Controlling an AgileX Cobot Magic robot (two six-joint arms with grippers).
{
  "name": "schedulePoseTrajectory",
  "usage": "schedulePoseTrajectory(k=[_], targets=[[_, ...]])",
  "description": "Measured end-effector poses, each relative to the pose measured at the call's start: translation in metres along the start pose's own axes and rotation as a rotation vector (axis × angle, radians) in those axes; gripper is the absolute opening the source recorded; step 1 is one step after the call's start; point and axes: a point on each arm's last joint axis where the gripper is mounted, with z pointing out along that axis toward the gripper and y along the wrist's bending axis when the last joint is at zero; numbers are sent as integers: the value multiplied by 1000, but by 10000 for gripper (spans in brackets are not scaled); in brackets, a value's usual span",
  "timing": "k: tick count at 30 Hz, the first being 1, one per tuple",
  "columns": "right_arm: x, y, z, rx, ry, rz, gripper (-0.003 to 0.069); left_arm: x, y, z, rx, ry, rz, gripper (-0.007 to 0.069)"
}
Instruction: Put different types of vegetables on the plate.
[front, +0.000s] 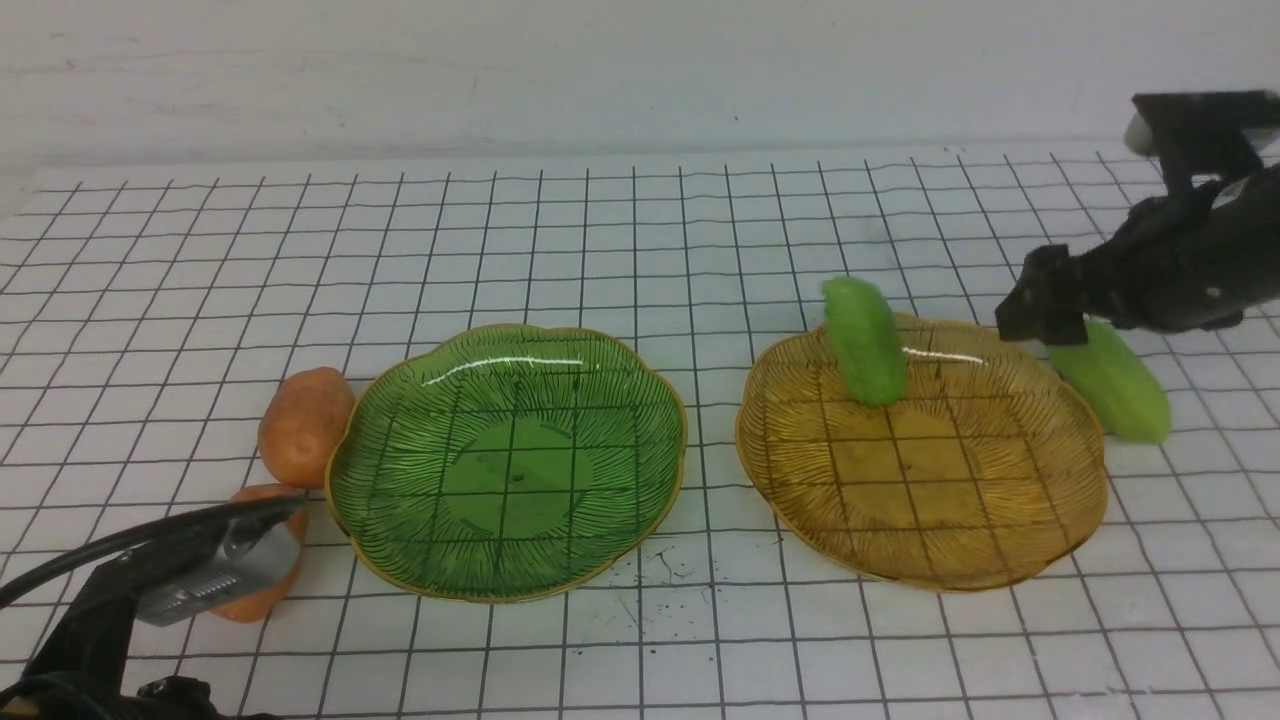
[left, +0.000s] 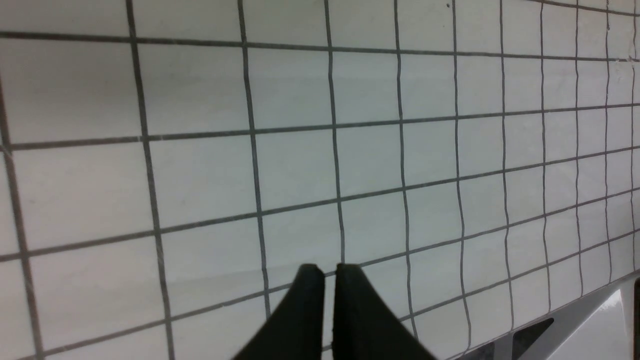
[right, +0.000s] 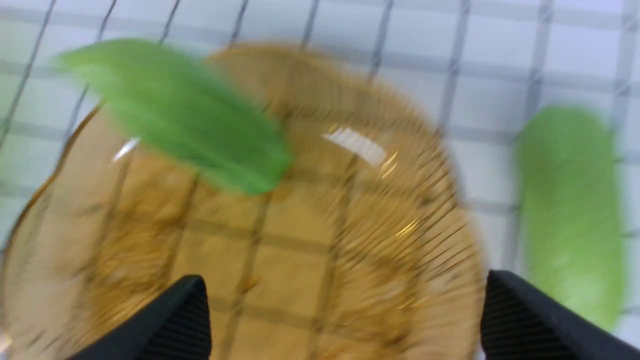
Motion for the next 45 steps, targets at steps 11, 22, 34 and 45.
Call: schedulePoseTrajectory(k=[11,22,34,45], targets=[[14,-58,78,160,144,23,598,0,0,0,0,0,0,13],[23,-65,102,167,175,14,454,0,0,0,0,0,0,13],[22,-66,100,177,202,-4,345,0,0,0,1,2,0,13],[-2,-63,82,146,282,45,345,0,0,0,1,2,0,13]])
